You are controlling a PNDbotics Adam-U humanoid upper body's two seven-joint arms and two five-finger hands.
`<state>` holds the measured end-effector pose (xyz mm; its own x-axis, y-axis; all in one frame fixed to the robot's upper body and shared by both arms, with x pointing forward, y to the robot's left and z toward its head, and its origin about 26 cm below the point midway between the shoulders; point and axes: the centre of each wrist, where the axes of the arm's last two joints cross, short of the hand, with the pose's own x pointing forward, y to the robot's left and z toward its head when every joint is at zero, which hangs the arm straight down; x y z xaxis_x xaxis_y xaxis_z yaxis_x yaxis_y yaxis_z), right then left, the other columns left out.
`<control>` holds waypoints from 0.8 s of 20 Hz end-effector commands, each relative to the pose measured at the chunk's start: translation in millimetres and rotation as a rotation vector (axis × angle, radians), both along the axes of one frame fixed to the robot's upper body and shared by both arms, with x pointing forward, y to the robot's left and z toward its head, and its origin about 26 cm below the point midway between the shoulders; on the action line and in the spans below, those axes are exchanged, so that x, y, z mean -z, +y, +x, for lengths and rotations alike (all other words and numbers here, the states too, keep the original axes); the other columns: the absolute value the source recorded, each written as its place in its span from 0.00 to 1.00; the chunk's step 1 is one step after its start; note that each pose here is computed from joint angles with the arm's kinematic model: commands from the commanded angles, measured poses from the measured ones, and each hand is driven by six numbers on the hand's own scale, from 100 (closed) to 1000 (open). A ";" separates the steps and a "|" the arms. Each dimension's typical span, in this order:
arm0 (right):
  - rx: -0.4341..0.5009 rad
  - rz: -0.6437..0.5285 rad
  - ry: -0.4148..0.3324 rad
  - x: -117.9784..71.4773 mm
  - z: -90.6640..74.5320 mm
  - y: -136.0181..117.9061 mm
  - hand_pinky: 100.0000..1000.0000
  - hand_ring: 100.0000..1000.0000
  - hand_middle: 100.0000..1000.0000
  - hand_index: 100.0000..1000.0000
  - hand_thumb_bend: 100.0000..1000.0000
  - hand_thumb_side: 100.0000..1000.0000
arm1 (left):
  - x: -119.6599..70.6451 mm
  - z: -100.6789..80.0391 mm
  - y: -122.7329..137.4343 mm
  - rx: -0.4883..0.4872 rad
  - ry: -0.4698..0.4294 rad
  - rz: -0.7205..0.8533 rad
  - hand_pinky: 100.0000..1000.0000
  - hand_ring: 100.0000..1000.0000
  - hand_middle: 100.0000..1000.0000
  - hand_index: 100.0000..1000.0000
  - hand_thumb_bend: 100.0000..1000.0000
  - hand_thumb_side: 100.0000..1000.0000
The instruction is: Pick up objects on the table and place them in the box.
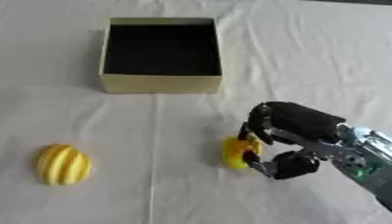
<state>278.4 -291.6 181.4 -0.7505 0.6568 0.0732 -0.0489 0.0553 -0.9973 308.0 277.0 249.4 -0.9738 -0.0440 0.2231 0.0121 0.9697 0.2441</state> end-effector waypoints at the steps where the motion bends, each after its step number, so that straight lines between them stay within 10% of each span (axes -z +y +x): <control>1: -0.026 0.033 -0.059 -12.8 0.1 -3.2 0.77 0.59 0.13 0.39 0.00 0.11 | -8.3 -3.2 1.1 0.006 -0.030 0.014 0.87 0.77 0.71 0.84 0.00 0.58; 16: -0.086 0.308 -0.212 -131.7 10.2 -10.9 0.79 0.59 0.07 0.38 0.00 0.15 | -21.0 -3.4 2.7 0.014 -0.101 0.029 0.87 0.77 0.71 0.84 0.00 0.57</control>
